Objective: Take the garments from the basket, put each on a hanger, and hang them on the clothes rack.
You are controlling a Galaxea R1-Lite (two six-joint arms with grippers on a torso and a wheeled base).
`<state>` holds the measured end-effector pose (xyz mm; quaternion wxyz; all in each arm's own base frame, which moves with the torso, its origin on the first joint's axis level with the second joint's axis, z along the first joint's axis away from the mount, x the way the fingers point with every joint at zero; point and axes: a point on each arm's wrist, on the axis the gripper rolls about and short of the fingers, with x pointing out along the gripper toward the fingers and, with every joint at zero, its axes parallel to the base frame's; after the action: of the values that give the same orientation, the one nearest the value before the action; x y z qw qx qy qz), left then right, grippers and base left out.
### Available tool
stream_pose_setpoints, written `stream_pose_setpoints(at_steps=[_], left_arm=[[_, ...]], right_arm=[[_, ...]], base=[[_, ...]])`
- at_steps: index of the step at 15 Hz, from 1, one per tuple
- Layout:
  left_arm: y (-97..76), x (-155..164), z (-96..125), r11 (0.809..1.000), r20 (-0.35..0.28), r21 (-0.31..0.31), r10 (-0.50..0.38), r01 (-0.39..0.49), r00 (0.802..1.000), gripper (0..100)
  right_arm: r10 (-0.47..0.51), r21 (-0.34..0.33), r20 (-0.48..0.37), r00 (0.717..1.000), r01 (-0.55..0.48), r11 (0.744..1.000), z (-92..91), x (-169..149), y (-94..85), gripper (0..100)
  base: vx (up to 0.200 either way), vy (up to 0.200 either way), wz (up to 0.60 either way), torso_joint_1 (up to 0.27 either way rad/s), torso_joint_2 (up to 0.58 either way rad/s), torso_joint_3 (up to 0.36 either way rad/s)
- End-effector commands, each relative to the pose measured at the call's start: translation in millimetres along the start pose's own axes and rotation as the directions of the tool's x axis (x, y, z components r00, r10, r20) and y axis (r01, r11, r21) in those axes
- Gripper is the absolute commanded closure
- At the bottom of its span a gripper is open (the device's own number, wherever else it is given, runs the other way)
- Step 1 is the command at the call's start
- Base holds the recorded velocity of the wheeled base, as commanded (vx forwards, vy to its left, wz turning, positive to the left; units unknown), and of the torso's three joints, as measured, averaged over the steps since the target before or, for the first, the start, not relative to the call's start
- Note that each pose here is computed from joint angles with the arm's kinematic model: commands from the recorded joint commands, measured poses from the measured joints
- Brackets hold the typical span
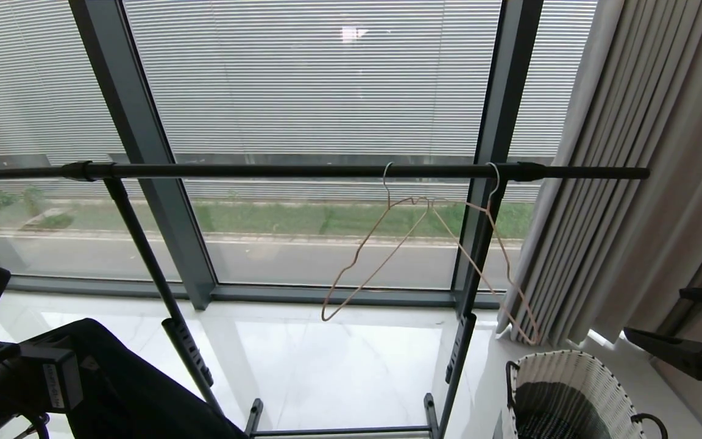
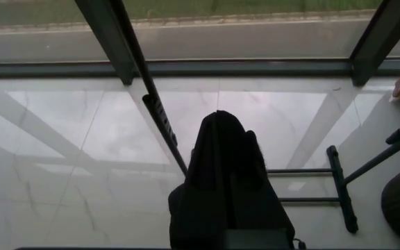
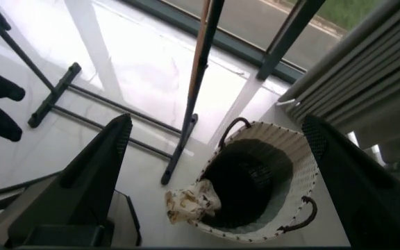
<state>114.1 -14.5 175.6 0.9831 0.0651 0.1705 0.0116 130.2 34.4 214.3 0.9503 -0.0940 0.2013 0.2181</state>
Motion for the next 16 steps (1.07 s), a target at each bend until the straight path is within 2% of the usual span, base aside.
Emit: stream_pose_setpoints(at_steps=[1, 2, 4, 9, 11, 14, 16], left_arm=[[0.0, 0.3, 0.0, 1.0, -0.001, -0.001, 0.0, 0.0, 1.0, 100], [0.0, 0.3, 0.0, 1.0, -0.001, -0.001, 0.001, -0.001, 1.0, 100], [0.0, 0.3, 0.8, 1.0, 0.007, -0.002, 0.002, -0.002, 1.0, 100], [0.1, -0.1, 1.3, 1.0, 0.013, -0.002, 0.002, -0.002, 1.0, 100], [0.1, 0.0, 0.9, 1.0, 0.011, -0.002, 0.002, -0.002, 1.0, 100], [0.1, 0.0, 0.7, 1.0, 0.01, 0.0, 0.004, -0.004, 1.0, 100], [0.1, 0.0, 0.4, 1.0, 0.01, 0.0, 0.004, -0.004, 1.0, 100]], right_arm=[[0.04, 0.0, -0.013, 0.999, -0.04, 0.999, 9.1, 16.6, 1.8, 0], [0.069, 0.015, 0.0, 0.998, -0.069, 0.997, 15.8, 30.0, 5.2, 0], [0.108, 0.013, -0.013, 0.994, -0.108, 0.994, 18.4, 57.5, 10.4, 0], [0.124, 0.019, -0.081, 0.989, -0.123, 0.992, 8.0, 121.3, 12.0, 0], [0.086, 0.023, -0.106, 0.991, -0.084, 0.996, 0.8, 145.3, 15.0, 0], [0.004, 0.109, -0.101, 0.995, 0.007, 0.994, -4.8, 177.7, 23.9, 0], [-0.007, 0.125, -0.097, 0.995, 0.019, 0.992, -1.4, 186.3, 24.2, 0]], base=[[0.2, 0.0, 0.0, -0.002, 0.01, 0.007], [0.2, 0.0, 0.0, 0.002, 0.01, 0.007], [0.0, 0.0, 0.0, 0.0, 0.0, 0.0], [0.0, 0.0, 0.0, 0.0, 0.0, 0.0], [0.0, 0.0, 0.0, 0.0, 0.0, 0.0], [0.0, 0.0, 0.0, 0.0, 0.0, 0.0], [0.0, 0.0, 0.0, 0.0, 0.0, 0.0]])
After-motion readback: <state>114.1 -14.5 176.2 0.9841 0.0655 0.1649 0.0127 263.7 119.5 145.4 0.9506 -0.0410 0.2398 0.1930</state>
